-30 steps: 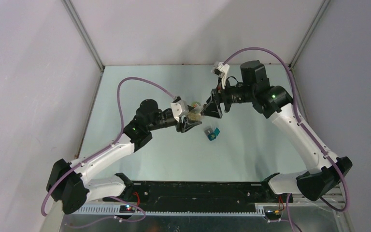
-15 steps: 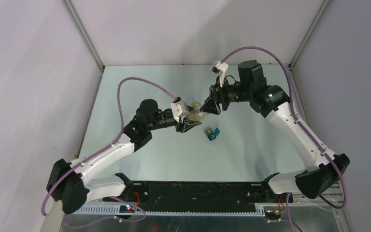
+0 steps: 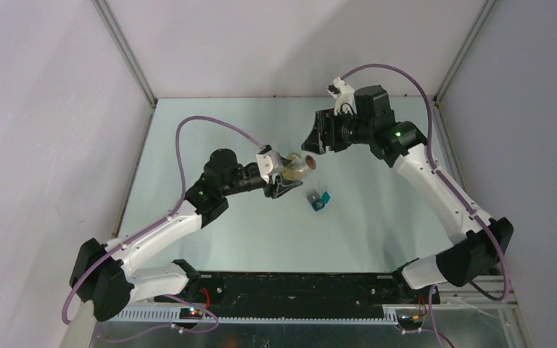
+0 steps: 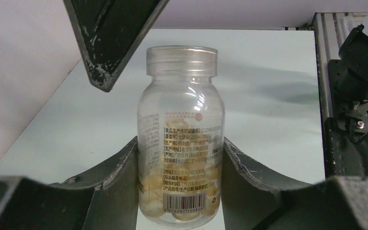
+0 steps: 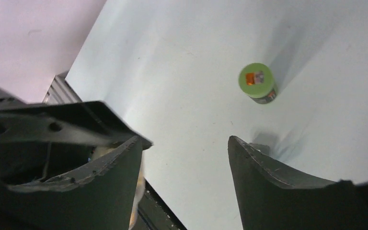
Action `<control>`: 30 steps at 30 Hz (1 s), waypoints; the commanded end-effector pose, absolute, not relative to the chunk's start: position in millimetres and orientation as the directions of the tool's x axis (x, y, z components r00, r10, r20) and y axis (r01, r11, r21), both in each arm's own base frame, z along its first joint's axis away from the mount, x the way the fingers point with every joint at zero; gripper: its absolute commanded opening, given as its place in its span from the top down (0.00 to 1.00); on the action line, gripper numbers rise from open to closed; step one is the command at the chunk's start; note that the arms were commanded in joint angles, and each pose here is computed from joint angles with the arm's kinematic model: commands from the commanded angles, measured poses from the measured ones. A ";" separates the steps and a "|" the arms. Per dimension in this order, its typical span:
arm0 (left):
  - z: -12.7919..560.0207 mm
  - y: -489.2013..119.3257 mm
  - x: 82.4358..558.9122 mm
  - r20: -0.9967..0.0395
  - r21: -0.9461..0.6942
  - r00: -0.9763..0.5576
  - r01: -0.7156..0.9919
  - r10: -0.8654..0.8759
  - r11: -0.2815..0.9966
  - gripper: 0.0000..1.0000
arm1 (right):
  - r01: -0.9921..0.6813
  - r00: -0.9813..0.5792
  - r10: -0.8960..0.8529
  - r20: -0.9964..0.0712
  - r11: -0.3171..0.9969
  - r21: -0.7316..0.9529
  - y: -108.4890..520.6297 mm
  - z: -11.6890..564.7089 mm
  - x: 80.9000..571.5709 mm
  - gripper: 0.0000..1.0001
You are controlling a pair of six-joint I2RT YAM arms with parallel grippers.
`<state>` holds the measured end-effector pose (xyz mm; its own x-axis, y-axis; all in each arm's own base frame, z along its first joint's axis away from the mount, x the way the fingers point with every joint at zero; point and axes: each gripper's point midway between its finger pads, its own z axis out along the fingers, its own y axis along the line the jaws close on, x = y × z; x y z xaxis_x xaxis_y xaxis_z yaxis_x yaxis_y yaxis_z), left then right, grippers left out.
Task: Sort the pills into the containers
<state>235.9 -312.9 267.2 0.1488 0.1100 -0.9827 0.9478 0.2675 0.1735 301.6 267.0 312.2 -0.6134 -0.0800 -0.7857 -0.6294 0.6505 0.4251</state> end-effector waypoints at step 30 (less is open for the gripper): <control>307.0 -324.5 227.7 -0.974 0.226 0.223 0.955 0.035 0.190 1.00 | -0.810 -0.481 -0.115 -0.869 0.438 0.390 268.4 332.2 261.3 0.46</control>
<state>231.3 -319.0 279.0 0.1652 0.0881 -0.9823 0.9582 0.2214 0.1810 237.0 268.6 321.2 -0.5066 -0.1835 -0.8424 -0.8358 0.3444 0.4276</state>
